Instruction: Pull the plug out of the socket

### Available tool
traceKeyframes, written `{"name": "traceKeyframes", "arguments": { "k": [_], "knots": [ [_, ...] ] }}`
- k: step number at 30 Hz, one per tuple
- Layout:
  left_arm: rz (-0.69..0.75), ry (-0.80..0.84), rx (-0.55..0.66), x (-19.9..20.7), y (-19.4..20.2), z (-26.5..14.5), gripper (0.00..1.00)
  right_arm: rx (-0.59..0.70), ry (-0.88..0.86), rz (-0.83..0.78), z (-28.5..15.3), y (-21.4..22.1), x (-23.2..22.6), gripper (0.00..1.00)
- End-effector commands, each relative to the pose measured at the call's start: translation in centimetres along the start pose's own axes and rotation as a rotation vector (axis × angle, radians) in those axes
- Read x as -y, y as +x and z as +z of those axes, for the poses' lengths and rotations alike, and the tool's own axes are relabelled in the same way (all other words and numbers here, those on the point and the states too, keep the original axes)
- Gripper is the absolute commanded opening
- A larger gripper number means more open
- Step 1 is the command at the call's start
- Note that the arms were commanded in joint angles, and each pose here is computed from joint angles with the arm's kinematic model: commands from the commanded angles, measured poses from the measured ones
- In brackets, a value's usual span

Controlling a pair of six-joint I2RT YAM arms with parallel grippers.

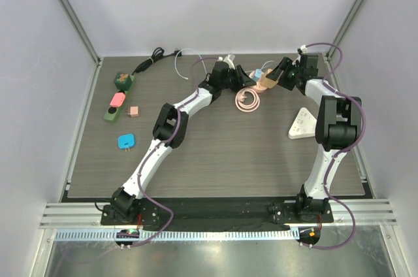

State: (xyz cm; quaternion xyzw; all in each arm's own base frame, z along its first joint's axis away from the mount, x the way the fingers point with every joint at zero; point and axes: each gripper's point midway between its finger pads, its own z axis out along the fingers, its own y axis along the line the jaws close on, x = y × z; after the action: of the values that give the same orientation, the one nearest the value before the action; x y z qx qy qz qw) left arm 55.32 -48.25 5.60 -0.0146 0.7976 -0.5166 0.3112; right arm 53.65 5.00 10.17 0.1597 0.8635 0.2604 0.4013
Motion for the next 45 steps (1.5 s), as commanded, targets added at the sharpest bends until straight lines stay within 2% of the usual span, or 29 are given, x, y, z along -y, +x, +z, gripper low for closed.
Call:
{"name": "traceKeyframes", "arguments": {
  "k": [1,2,4,5,6,7,8,10,11,14,20,26,28,31,34,35,37,38,40,41,42,43,44,45],
  "knots": [
    [0.020,0.052,0.075,2.5,-2.4,-0.3,0.39,0.017,-0.093,-0.018,-0.1,-1.1,-2.6,0.01],
    [0.022,0.047,0.080,2.5,-2.4,-0.4,0.36,0.024,-0.088,-0.030,-0.1,-1.4,-2.7,0.01],
    [0.027,0.035,0.090,2.4,-2.6,-0.5,0.22,-0.002,-0.041,-0.034,0.1,-0.8,-2.3,0.02],
    [0.026,0.031,0.094,2.4,-2.7,-0.5,0.17,0.001,-0.035,-0.048,0.2,-1.0,-2.3,0.10],
    [0.024,0.024,0.092,2.1,-2.6,-0.5,0.05,-0.003,-0.020,-0.050,0.4,-0.8,-2.1,0.15],
    [0.026,0.019,0.081,2.2,-2.3,-0.6,0.00,-0.005,-0.016,-0.056,0.5,-0.7,-2.1,0.20],
    [0.036,0.008,0.073,2.0,-2.1,-0.6,0.00,-0.009,-0.013,-0.063,0.7,-0.5,-2.1,0.29],
    [0.048,-0.021,0.059,2.1,-1.6,-0.7,0.00,-0.006,0.001,-0.078,1.0,-0.4,-2.1,0.40],
    [0.071,-0.029,0.061,2.1,-1.6,-0.8,0.00,-0.005,0.007,-0.096,1.2,-0.3,-2.1,0.50],
    [0.109,-0.067,0.066,2.3,-1.4,-1.0,0.00,0.005,0.040,-0.121,1.4,-0.5,-1.7,0.66],
    [0.146,-0.086,0.052,2.5,-0.9,-1.1,0.00,0.018,0.071,-0.158,1.8,-1.0,-1.1,0.76],
    [0.144,-0.095,0.059,2.3,-1.0,-1.1,0.00,0.015,0.089,-0.165,2.2,-1.1,-0.6,0.77],
    [0.139,-0.095,0.057,2.2,-0.8,-0.9,0.00,0.017,0.081,-0.167,2.4,-1.2,-0.7,0.76],
    [0.137,-0.107,0.066,2.2,-1.1,-1.0,0.00,0.034,0.098,-0.157,2.7,-1.6,-0.4,0.67],
    [0.134,-0.132,0.081,1.8,-1.3,-1.0,0.00,0.097,0.120,-0.158,2.0,-2.6,-0.3,0.47],
    [0.126,-0.164,0.078,1.3,-1.2,-1.2,0.00,0.106,0.128,-0.156,1.8,-2.3,0.0,0.29],
    [0.118,-0.218,0.074,0.2,-1.0,-1.4,0.00,0.182,0.112,-0.172,1.0,-3.9,-0.9,0.06],
    [0.116,-0.270,0.107,-0.5,-1.8,-1.9,0.00,0.185,0.117,-0.170,0.8,-3.7,-0.7,0.01],
    [0.107,-0.341,0.113,-1.7,-1.6,-2.4,0.00,0.236,0.113,-0.173,-0.4,-4.8,-1.4,0.01],
    [0.103,-0.364,0.114,-2.3,-1.5,-2.6,0.00,0.237,0.139,-0.166,-0.7,-4.1,-0.6,0.01],
    [0.100,-0.372,0.119,-2.4,-1.7,-2.6,0.00,0.294,0.127,-0.170,-1.3,-5.0,-1.1,0.01],
    [0.093,-0.385,0.108,-2.7,-1.5,-2.6,0.00,0.342,0.106,-0.147,-2.6,-5.9,-2.2,0.01],
    [0.091,-0.383,0.108,-2.7,-1.5,-2.4,0.00,0.334,0.080,-0.124,-3.0,-4.9,-1.8,0.01],
    [0.088,-0.391,0.101,-2.9,-1.4,-2.3,0.00,0.400,0.022,-0.116,-3.8,-6.3,-2.6,0.01]
  ]
}}
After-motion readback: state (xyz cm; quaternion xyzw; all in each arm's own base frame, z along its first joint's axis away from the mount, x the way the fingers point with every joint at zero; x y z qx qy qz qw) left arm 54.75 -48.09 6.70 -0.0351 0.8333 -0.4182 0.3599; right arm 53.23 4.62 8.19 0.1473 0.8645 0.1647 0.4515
